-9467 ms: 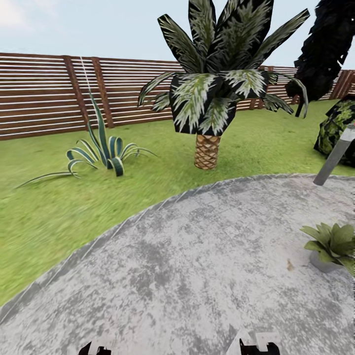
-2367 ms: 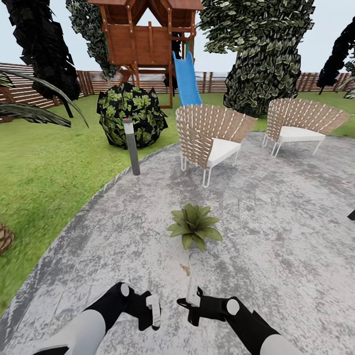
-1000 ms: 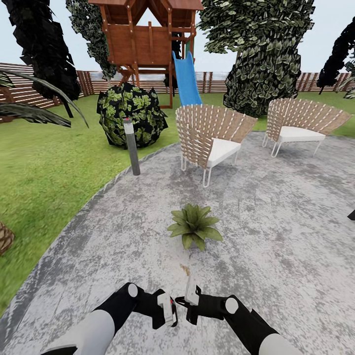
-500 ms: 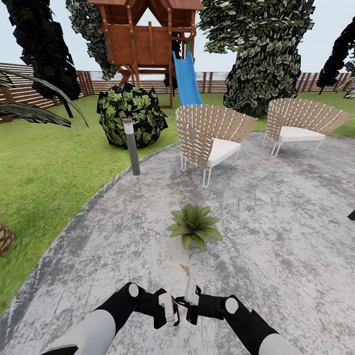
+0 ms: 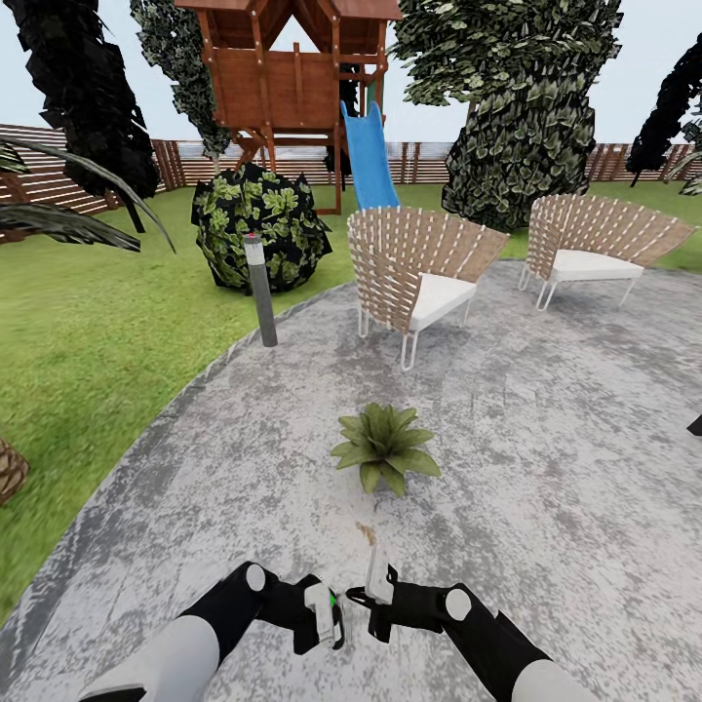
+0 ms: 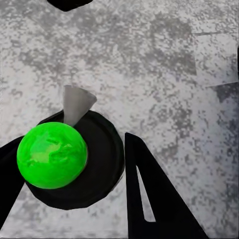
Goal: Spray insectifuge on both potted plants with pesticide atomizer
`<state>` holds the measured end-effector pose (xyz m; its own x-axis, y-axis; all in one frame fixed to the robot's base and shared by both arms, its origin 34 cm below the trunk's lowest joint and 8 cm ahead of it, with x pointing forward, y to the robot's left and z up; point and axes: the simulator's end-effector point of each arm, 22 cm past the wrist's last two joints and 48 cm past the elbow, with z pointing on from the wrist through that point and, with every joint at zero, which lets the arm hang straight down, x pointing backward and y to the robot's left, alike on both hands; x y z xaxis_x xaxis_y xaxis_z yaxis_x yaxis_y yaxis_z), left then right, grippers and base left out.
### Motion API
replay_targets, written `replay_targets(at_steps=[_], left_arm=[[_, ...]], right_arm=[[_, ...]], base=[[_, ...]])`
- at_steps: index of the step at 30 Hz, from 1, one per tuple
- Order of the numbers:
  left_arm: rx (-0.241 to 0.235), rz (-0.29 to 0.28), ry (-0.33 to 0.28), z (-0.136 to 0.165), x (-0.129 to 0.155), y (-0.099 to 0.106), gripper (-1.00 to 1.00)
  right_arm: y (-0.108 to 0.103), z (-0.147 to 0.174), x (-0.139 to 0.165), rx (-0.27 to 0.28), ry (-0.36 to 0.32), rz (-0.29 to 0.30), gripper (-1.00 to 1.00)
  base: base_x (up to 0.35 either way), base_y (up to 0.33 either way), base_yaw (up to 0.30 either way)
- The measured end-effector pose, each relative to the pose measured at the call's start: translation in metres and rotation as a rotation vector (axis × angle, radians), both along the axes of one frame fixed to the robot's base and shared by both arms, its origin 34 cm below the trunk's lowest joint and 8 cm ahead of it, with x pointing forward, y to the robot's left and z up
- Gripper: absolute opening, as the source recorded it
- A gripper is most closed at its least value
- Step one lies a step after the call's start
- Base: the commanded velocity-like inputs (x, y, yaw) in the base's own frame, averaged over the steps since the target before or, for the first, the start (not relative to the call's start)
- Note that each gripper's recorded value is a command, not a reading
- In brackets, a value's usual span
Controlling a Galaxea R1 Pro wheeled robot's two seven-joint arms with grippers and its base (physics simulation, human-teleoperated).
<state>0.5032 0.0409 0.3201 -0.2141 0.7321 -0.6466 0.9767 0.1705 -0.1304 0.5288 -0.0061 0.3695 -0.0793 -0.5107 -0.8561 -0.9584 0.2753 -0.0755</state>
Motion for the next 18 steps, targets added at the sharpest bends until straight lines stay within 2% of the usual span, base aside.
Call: replay_targets(at_steps=[4, 7, 12, 13, 18], left_arm=[[0.050, 0.016, 0.005, -0.011, 0.000, 0.036, -1.00], [0.101, 0.034, 0.007, -0.019, 0.003, 0.074, -1.00], [0.163, 0.063, 0.008, -0.026, 0.005, 0.123, -1.00], [0.177, 0.070, 0.008, -0.027, 0.006, 0.135, -1.00], [0.229, 0.102, 0.008, -0.030, 0.008, 0.178, -1.00]], right_arm=[[-0.001, -0.001, 0.000, -0.001, 0.001, 0.000, -1.00], [-0.001, -0.001, 0.000, -0.003, 0.001, 0.000, -1.00], [-0.006, -0.004, -0.001, -0.011, 0.005, -0.002, -1.00], [-0.007, -0.004, -0.001, -0.012, 0.005, -0.003, 1.00], [-0.010, -0.006, -0.001, -0.016, 0.009, -0.008, 1.00]], base=[[0.000, 0.000, 0.000], [0.000, 0.000, 0.000], [0.000, 0.000, 0.000], [0.000, 0.000, 0.000], [0.000, 0.000, 0.000]])
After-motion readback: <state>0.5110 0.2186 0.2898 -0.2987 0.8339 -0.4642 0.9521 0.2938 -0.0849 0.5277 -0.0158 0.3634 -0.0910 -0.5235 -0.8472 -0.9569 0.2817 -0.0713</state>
